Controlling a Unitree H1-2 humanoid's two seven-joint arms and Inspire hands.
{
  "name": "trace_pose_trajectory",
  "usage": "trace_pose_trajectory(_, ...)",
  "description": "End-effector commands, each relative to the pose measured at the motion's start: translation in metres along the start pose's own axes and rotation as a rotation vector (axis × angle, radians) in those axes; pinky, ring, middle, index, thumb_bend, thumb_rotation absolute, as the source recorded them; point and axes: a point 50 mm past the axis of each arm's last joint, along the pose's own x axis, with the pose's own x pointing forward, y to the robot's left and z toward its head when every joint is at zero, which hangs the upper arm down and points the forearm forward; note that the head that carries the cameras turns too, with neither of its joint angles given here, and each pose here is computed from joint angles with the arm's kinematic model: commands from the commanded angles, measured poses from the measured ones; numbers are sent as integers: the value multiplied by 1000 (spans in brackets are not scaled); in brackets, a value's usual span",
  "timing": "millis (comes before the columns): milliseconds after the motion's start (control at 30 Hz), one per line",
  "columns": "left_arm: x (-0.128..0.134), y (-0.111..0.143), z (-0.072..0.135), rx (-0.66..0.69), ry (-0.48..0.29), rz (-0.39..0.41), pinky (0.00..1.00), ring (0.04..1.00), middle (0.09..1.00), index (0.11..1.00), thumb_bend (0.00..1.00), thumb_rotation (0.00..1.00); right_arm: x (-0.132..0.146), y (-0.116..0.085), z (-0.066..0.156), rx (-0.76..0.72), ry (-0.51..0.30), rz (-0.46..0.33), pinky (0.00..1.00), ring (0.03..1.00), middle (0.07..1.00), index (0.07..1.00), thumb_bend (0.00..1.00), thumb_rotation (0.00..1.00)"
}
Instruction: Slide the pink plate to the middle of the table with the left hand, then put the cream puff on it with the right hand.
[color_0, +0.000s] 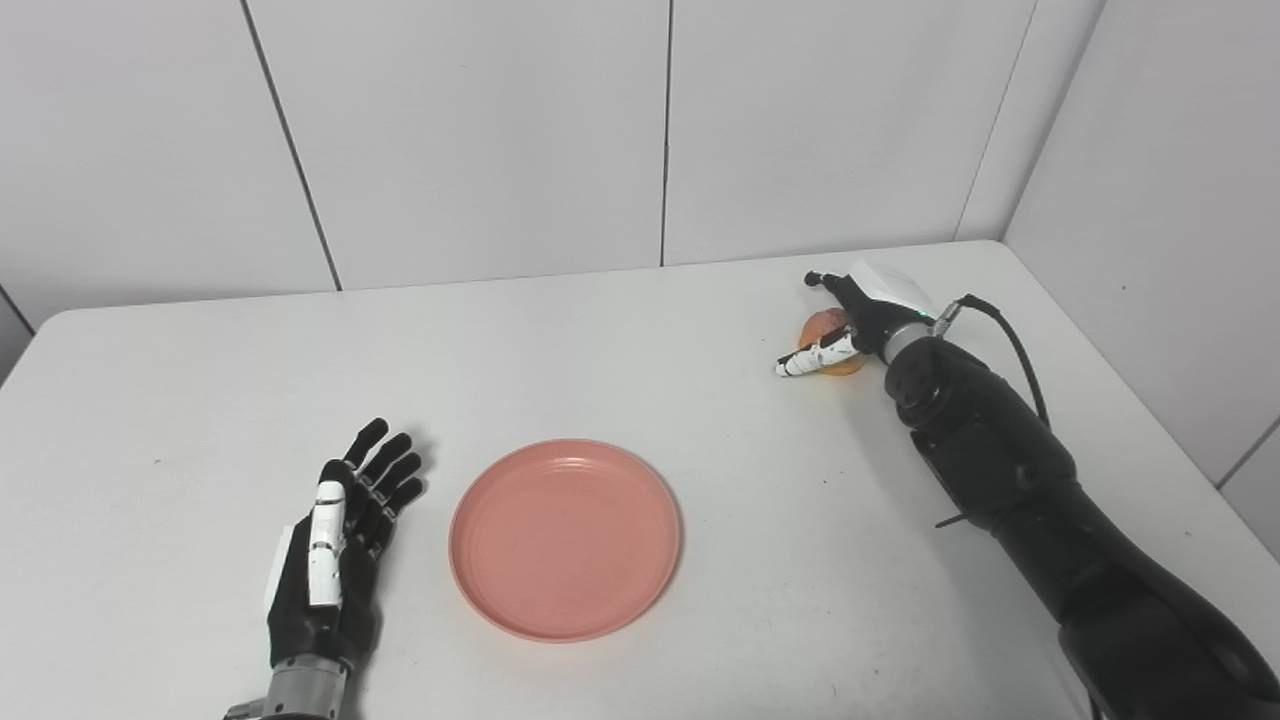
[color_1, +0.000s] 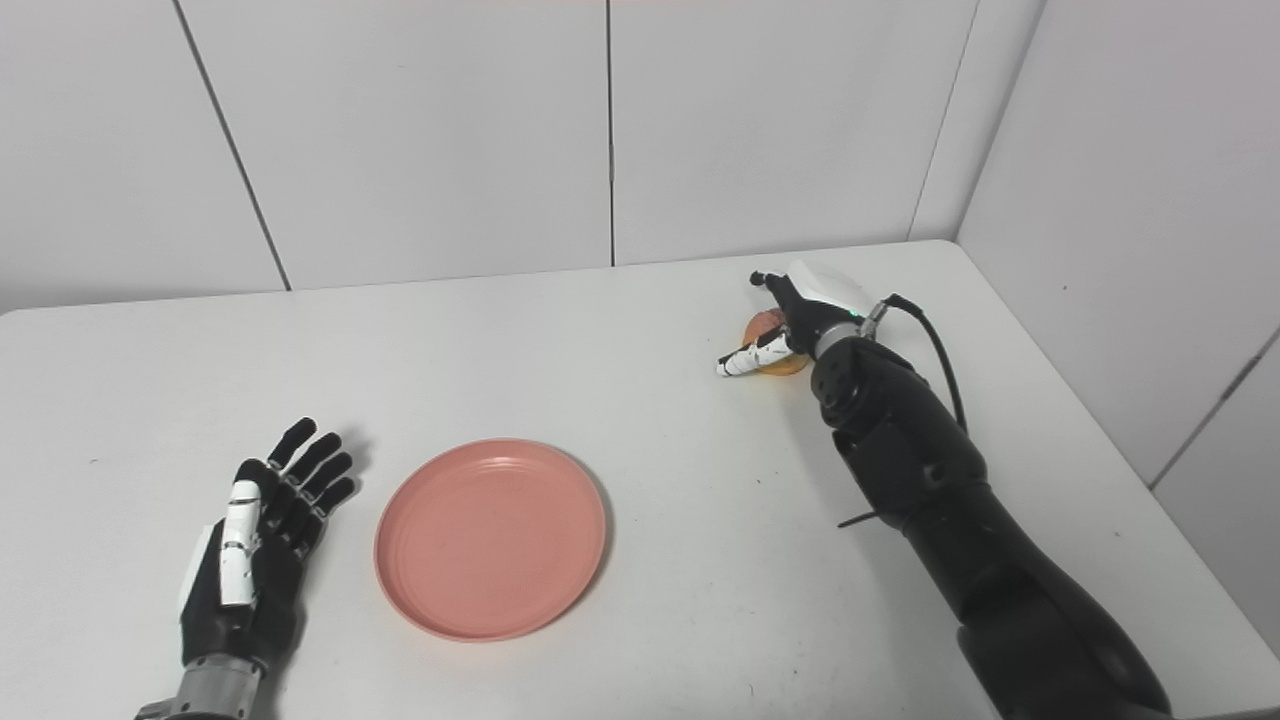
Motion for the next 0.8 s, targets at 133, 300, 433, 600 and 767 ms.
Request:
trace_pose_trajectory(133, -11, 5, -12, 7, 57, 13, 865, 859, 860, 849, 486, 1000, 8, -40, 18, -37, -45, -84, 779, 904, 919, 872, 834, 308)
trace_pose_trajectory(300, -11, 6, -13, 9, 55, 12, 864, 859, 859, 848, 487, 1000, 11, -40, 15, -28, -23, -77, 716, 871, 919, 865, 835, 265)
trace_pose_trajectory(433, -11, 7, -14, 5, 55, 16, 863, 857, 855, 844, 494, 1000, 10, -42, 14, -33, -15, -72, 723, 877, 927, 869, 835, 272)
trace_pose_trajectory(600, -11, 7, -13, -1, 56, 12, 863, 859, 860, 849, 490, 1000, 8, -45, 13, -37, -9, -63, 750, 891, 927, 877, 831, 262)
trace_pose_trajectory(767, -12, 8, -14, 5, 54, 10, 868, 862, 862, 851, 488, 1000, 6, -48, 9, -30, -7, -76, 674, 828, 876, 855, 820, 142)
